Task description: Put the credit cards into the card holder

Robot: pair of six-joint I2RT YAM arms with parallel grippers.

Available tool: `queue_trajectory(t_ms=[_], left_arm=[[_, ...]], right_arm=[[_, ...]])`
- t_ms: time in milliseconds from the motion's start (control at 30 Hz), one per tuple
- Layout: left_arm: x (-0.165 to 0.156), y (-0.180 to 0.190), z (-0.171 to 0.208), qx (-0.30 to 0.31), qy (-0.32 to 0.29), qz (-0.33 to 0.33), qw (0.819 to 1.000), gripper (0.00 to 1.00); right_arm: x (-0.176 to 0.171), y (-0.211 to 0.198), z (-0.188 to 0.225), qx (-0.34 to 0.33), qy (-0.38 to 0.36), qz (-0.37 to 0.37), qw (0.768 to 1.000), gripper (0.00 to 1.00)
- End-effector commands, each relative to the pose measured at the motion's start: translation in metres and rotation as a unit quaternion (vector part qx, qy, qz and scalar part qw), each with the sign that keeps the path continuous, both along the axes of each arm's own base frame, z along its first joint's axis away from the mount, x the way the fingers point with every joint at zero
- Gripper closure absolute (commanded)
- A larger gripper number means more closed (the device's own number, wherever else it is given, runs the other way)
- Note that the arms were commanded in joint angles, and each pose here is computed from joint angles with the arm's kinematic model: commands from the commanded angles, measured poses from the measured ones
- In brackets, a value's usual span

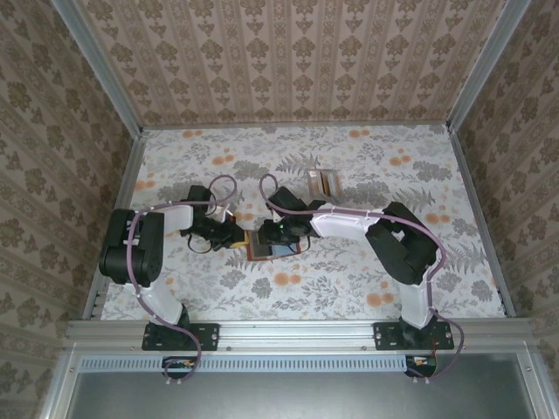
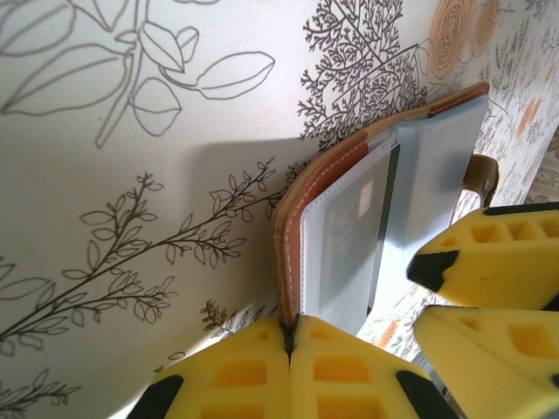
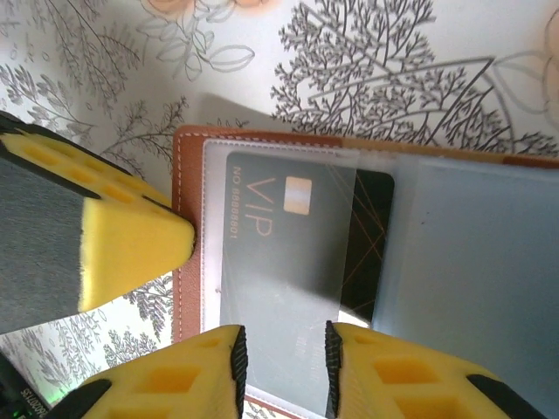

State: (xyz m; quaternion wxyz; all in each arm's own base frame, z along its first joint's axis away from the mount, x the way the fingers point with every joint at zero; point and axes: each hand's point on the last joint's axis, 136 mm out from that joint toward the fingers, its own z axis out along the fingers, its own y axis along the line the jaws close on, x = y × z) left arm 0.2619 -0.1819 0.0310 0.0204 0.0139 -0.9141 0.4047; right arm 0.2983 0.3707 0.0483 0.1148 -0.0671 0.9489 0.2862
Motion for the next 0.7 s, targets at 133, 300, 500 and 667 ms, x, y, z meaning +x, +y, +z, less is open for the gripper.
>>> queue_trajectory(t_ms=[133,300,500,667], left_arm=[[-0.001,-0.004,0.002,-0.011,-0.002,-0.013,1.0,1.0],[0.0,-0.004,0.003,-0.012,-0.003,-0.013,1.0,1.0],[-0.001,-0.005,0.003,-0.011,-0.003,-0.013,1.0,1.0],[-0.001,-0.005,0.003,-0.012,-0.002,-0.013,1.0,1.0]], right_arm=[[-0.009,-0.021,-0.014,-0.061,0.011,-0.014,0.998,0.63],[-0.014,-0.018,-0.026,-0.078,0.024,-0.005,0.997,0.61],[-0.016,-0.007,-0.029,-0.074,0.026,0.01,0.997,0.68],[-0.018,0.004,-0.027,-0.067,0.023,0.027,0.997,0.73]])
